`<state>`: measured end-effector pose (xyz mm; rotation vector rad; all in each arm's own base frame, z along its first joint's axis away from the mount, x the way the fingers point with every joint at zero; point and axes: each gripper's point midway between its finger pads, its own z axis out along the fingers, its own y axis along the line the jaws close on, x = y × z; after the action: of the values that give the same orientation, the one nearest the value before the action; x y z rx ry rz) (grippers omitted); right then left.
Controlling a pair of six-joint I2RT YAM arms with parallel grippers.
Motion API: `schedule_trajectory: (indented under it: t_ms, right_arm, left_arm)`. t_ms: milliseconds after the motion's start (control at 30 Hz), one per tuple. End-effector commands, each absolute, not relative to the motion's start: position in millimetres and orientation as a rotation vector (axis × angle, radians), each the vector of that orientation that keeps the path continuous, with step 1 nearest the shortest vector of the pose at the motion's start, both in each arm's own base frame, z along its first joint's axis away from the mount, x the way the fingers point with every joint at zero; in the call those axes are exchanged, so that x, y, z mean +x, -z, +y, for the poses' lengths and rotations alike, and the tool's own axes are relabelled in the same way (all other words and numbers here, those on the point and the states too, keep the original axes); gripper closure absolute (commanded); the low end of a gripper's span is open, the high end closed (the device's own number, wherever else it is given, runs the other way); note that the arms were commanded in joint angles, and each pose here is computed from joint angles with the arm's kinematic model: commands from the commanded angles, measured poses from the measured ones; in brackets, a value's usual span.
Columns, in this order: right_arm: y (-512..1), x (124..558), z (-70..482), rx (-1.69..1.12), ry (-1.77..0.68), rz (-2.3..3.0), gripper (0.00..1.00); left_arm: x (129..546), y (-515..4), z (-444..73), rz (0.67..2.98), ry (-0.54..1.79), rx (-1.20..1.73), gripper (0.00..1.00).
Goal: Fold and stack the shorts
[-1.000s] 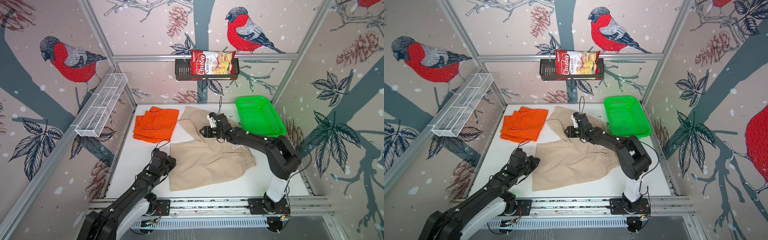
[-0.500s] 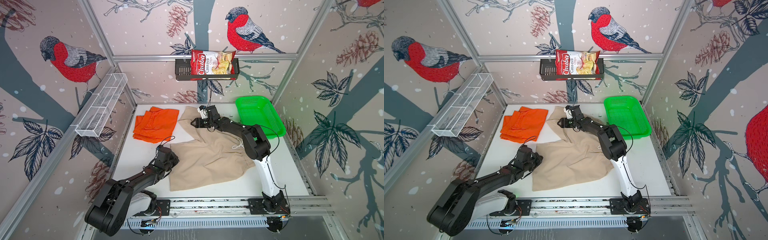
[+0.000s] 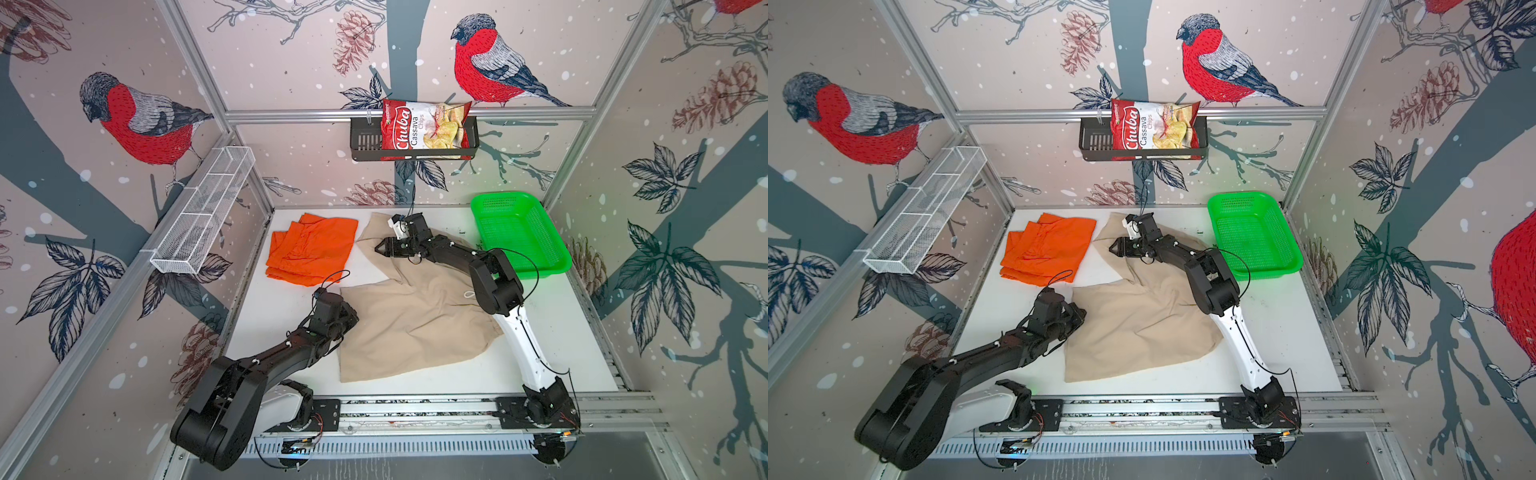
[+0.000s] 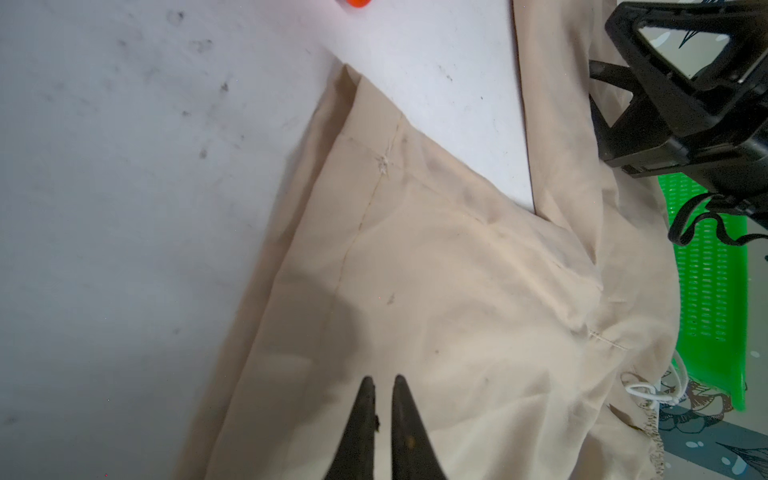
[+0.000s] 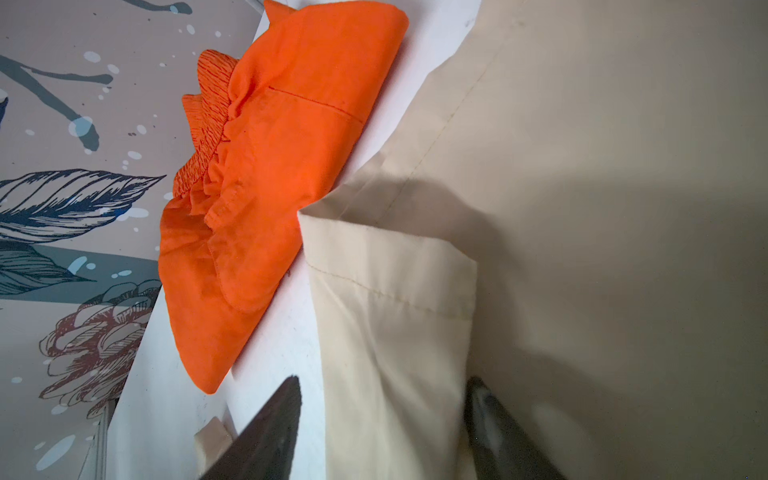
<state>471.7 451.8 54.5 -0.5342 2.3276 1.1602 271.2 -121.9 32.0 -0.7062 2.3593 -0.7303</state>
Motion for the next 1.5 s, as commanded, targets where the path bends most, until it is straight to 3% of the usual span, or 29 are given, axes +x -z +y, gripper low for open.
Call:
schedule_trajectory:
  t_ms: [0,333,633,833,1067,1267,1467]
  right_arm:
    - [-65.1,462.5,466.1,-0.594,-1.241,2.289,0.37]
    - [-106.4,422.8,492.4,-0.789,-1.287,2.157,0.38]
    - [-95.1,361.5,512.2,-0.941,-1.291,2.192,0.38]
    - [-122.8,330.1,509.6,-0.991,-1.292,2.143,0.37]
    - [-161.6,359.6,447.4,-0.763,-1.251,2.128,0.36]
    - [-119.9,415.9,340.4,-0.372,-1.040,2.297,0.38]
    - [-75.7,458.7,272.0,-0.217,-0.785,2.386,0.38]
  left_arm:
    - [277.2,-36.5,-121.8,2.339,0.720,-0.685,0.88]
    - [284.0,-50.4,-119.0,2.318,0.687,-0.667,0.88]
    - [286.3,-72.0,-111.8,2.264,0.655,-0.646,0.87]
    - [286.8,-90.9,-110.0,2.210,0.669,-0.616,0.85]
    - [298.3,-120.8,-116.0,2.108,0.710,-0.517,0.81]
    - [334.8,-149.5,-136.7,2.056,0.732,-0.400,0.83]
    - [381.4,-140.3,-177.9,2.150,0.799,-0.305,0.84]
